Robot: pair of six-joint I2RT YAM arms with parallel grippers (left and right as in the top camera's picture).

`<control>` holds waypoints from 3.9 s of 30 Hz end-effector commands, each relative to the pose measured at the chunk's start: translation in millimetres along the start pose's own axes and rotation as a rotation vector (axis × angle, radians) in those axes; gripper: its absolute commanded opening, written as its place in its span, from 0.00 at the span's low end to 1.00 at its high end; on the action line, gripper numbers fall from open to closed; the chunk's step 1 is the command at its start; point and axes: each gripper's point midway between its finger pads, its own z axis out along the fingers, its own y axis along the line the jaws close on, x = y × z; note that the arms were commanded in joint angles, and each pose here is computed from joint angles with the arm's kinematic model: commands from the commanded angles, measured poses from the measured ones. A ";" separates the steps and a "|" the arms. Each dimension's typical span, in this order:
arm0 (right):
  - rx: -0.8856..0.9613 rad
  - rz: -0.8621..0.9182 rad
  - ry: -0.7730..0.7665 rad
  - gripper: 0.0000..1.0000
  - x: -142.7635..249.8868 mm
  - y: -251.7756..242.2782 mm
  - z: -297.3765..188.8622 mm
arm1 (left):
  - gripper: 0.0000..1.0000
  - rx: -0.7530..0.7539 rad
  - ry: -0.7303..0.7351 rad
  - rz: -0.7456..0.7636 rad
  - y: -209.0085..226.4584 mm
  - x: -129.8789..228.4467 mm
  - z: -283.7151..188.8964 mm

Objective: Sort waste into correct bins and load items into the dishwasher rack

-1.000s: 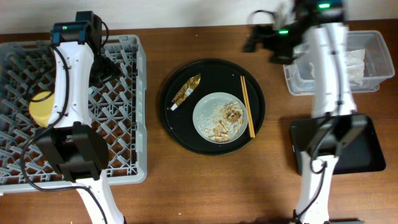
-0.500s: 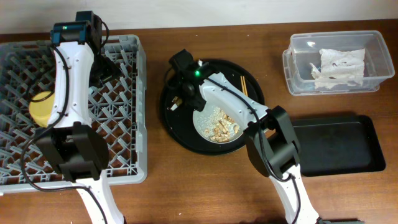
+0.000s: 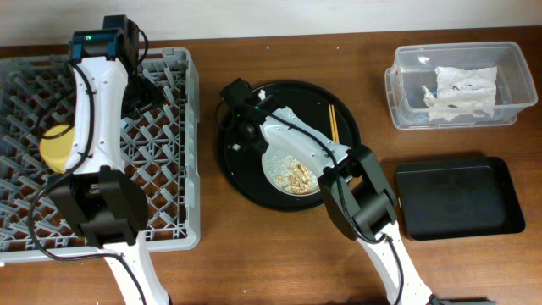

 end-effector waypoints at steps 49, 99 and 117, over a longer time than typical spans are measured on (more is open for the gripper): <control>0.189 -0.389 -0.017 0.84 -75.7 -144.7 -156.6 | 0.99 0.003 -0.010 -0.002 -3.3 0.3 -3.2; -0.362 -0.447 0.125 0.04 -46.9 16.6 -186.0 | 1.00 0.003 -0.011 -0.003 -3.2 0.1 -3.1; -0.518 -0.355 0.155 0.05 85.5 151.4 -81.0 | 0.99 0.003 -0.010 -0.003 -3.4 0.2 -3.2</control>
